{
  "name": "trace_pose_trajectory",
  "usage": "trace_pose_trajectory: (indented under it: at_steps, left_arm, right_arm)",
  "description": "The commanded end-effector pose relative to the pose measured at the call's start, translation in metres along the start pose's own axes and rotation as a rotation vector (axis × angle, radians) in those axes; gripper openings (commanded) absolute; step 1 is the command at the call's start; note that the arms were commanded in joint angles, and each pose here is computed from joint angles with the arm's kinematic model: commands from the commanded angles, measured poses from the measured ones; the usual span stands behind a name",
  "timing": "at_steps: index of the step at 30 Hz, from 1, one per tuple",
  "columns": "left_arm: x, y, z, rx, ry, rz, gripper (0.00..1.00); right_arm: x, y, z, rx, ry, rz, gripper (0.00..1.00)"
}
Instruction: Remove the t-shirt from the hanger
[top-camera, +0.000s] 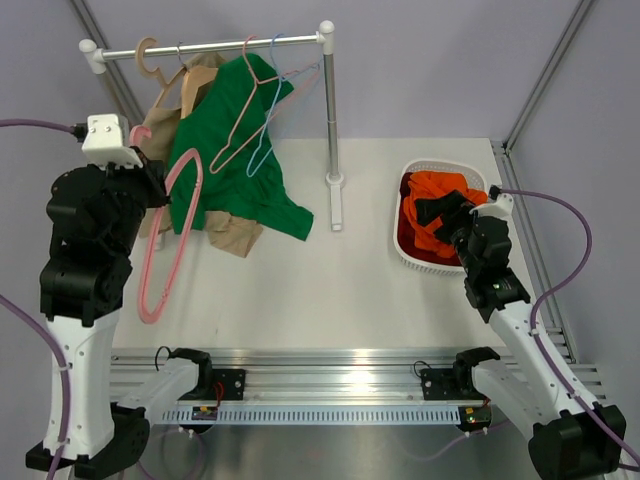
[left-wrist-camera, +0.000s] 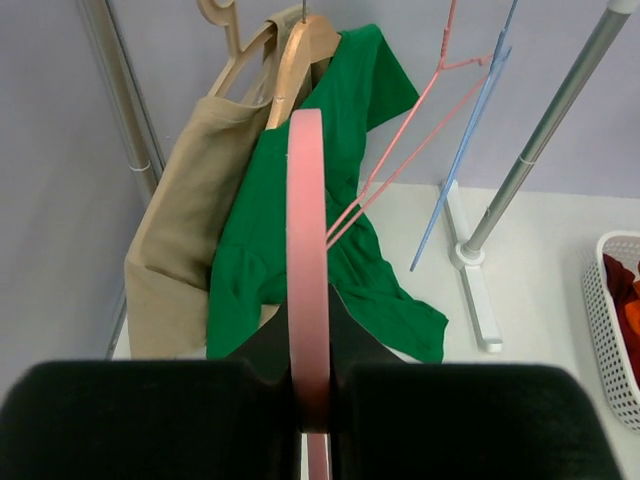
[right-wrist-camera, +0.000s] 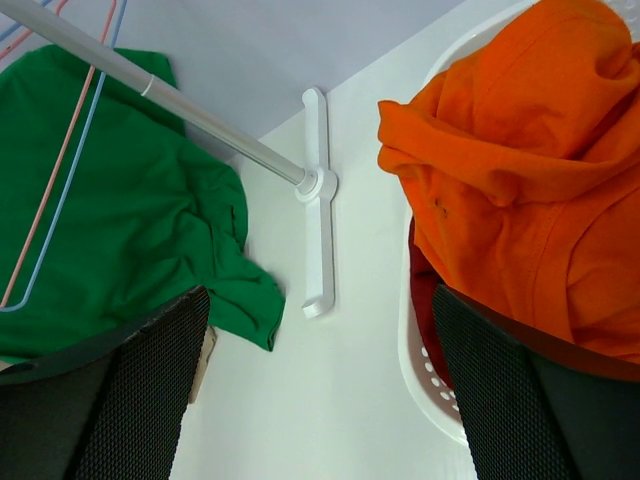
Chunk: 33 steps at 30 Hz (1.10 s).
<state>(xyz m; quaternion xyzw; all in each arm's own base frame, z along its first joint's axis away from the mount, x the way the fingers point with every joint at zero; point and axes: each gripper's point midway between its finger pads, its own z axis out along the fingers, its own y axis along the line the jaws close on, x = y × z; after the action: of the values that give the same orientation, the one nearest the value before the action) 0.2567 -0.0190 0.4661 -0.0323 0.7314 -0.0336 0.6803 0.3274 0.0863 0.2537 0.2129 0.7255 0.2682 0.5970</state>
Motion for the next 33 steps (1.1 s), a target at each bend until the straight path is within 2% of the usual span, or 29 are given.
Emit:
trace_pose_trajectory:
  at_steps: [1, 2, 8, 13, 21, 22, 23, 29, 33]
  left_arm:
    - [-0.011, -0.008, 0.02, 0.031, -0.012, 0.05, 0.0]
    - [-0.008, -0.013, 0.03, 0.049, 0.004, 0.057, 0.0]
    - [-0.037, -0.038, 0.059, 0.17, -0.138, 0.166, 0.0]
    - [-0.027, -0.055, 0.11, 0.232, -0.1, 0.216, 0.0]
    - [-0.028, -0.06, 0.172, 0.273, -0.087, 0.149, 0.0]
    - [-0.04, -0.061, 0.175, 0.271, -0.112, 0.146, 0.0]
    - [-0.034, -0.062, 0.188, 0.267, -0.093, 0.144, 0.0]
    - [-0.055, -0.065, 0.216, 0.261, -0.145, 0.108, 0.0]
    - [-0.048, -0.069, 0.246, 0.27, -0.127, 0.066, 0.0]
  right_arm:
    - [-0.001, 0.014, -0.006, -0.065, -0.004, 0.011, 1.0]
    - [0.0, 0.016, -0.006, -0.073, -0.001, 0.012, 0.99]
    - [0.001, 0.028, -0.007, -0.122, 0.014, 0.019, 0.99]
    - [0.004, 0.042, -0.016, -0.191, 0.046, 0.015, 1.0]
    - [-0.004, 0.053, -0.026, -0.237, 0.028, -0.016, 0.99]
    - [-0.004, 0.054, -0.026, -0.241, 0.029, -0.019, 0.99]
    - [-0.004, 0.055, -0.026, -0.243, 0.03, -0.023, 0.99]
    - [0.002, 0.056, -0.026, -0.257, 0.053, -0.032, 0.99]
    - [0.004, 0.057, -0.025, -0.267, 0.062, -0.039, 0.99]
